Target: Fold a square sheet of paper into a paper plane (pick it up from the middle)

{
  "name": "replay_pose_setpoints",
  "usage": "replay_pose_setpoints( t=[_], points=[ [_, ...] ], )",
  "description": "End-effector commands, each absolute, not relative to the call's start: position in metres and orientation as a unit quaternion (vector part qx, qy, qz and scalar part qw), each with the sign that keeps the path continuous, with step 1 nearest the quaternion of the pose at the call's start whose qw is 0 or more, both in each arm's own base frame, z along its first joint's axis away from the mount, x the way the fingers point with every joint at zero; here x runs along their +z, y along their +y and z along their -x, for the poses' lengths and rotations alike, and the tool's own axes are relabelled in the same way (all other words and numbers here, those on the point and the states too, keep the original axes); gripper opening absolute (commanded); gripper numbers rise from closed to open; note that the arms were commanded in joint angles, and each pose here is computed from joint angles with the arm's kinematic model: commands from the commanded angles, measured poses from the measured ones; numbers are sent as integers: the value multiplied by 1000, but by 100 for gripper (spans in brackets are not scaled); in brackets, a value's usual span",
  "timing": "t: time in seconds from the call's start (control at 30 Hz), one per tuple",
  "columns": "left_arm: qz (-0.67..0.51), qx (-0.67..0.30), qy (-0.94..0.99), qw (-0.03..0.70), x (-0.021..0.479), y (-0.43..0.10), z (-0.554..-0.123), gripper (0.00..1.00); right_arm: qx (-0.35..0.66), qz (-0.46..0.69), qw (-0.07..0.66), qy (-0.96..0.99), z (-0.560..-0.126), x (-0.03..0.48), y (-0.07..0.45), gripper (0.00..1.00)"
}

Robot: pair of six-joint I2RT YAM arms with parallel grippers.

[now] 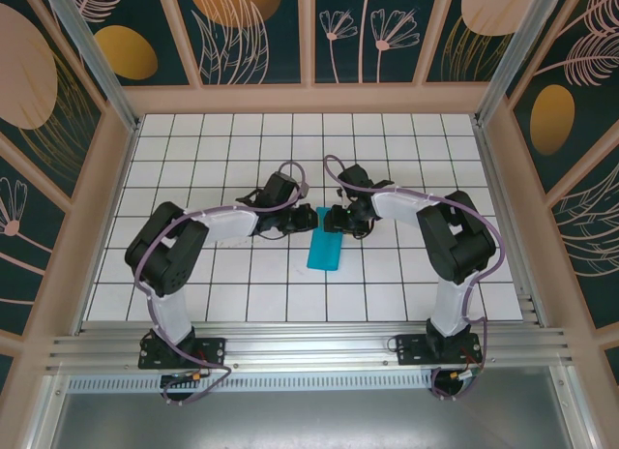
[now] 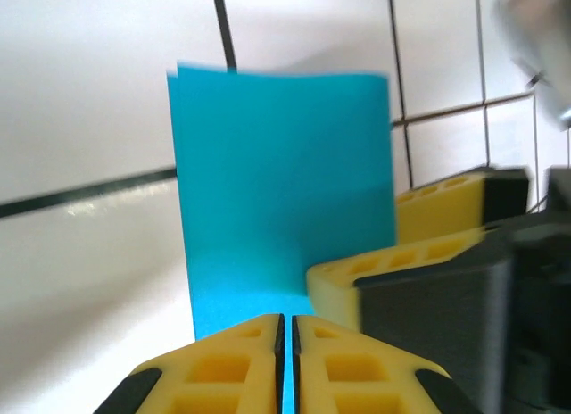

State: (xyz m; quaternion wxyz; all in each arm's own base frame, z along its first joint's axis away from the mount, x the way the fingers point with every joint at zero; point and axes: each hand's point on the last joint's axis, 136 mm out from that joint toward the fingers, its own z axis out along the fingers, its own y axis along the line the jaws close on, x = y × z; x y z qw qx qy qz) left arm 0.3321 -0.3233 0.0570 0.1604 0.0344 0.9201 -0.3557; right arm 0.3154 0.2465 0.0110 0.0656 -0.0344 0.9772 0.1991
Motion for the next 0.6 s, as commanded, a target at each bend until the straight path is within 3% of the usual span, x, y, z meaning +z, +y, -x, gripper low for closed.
replay_pose_setpoints(
  t=[0.0,0.57],
  points=[
    [-13,-318,930,183,59,-310,-337,15,155,44,22,987,-296,-55,232,53],
    [-30,-341,925,164,57,-320,-332,13,165,48,20,985,-301,-55,227,54]
  ],
)
